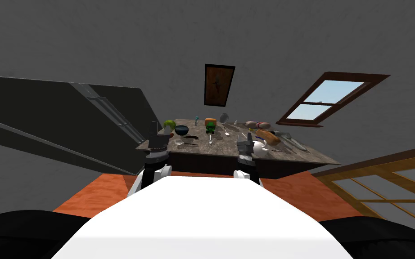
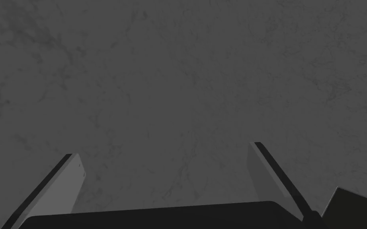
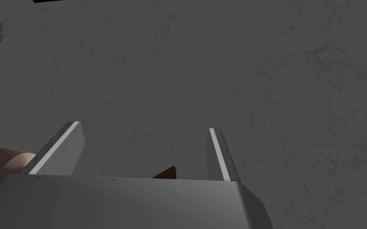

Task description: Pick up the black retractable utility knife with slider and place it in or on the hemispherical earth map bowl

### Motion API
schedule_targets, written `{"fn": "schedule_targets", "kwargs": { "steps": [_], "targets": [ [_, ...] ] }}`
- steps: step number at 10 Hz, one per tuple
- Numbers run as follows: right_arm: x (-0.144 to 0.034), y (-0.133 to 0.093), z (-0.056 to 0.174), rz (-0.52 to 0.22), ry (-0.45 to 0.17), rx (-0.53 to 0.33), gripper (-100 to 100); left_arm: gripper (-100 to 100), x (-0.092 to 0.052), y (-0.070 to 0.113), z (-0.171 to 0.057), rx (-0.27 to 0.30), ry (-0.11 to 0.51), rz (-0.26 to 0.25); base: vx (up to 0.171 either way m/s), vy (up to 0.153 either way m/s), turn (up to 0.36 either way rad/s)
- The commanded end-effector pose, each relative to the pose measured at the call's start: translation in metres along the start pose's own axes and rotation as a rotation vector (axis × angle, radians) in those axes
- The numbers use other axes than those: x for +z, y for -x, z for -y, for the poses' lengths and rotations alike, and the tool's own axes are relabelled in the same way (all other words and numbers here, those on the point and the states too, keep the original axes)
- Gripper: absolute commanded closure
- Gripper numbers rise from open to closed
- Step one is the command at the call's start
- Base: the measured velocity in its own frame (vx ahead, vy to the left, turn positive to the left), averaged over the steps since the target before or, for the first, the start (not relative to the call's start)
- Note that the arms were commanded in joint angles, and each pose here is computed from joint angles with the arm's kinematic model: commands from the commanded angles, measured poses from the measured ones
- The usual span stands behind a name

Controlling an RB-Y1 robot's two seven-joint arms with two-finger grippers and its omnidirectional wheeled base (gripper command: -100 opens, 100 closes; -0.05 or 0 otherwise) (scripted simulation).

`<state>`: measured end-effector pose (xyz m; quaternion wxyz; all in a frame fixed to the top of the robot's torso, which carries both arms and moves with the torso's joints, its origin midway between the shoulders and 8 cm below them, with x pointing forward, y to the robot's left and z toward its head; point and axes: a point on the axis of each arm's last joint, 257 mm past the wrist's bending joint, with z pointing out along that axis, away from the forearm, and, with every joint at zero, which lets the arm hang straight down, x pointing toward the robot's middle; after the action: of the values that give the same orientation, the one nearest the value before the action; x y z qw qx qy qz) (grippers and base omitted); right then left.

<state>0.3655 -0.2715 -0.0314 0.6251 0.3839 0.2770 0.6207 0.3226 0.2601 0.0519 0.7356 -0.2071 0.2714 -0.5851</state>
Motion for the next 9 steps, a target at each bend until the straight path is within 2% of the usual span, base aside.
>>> {"fn": "schedule_targets", "kwargs": {
  "steps": [1,5,7,8,9],
  "targets": [
    [0.0,0.0,0.0,0.0,0.0,0.0,0,-100,0.002,-0.005,-0.019,0.011,0.041,-0.037,-0.042,-0.001,-0.031],
    [0.0,0.0,0.0,0.0,0.0,0.0,0,-100,0.012,-0.006,-0.076,0.047,0.152,-0.087,-0.106,-0.005,-0.051],
    [0.0,0.0,0.0,0.0,0.0,0.0,0,-100,0.013,-0.004,-0.101,0.061,0.209,-0.095,-0.085,-0.002,-0.035],
    [0.0,0.0,0.0,0.0,0.0,0.0,0,-100,0.012,-0.004,-0.106,0.061,0.225,-0.094,-0.064,-0.01,-0.027],
    [0.0,0.0,0.0,0.0,0.0,0.0,0,-100,0.016,-0.001,-0.124,0.076,0.259,-0.1,-0.074,-0.009,-0.052]
  ]
}}
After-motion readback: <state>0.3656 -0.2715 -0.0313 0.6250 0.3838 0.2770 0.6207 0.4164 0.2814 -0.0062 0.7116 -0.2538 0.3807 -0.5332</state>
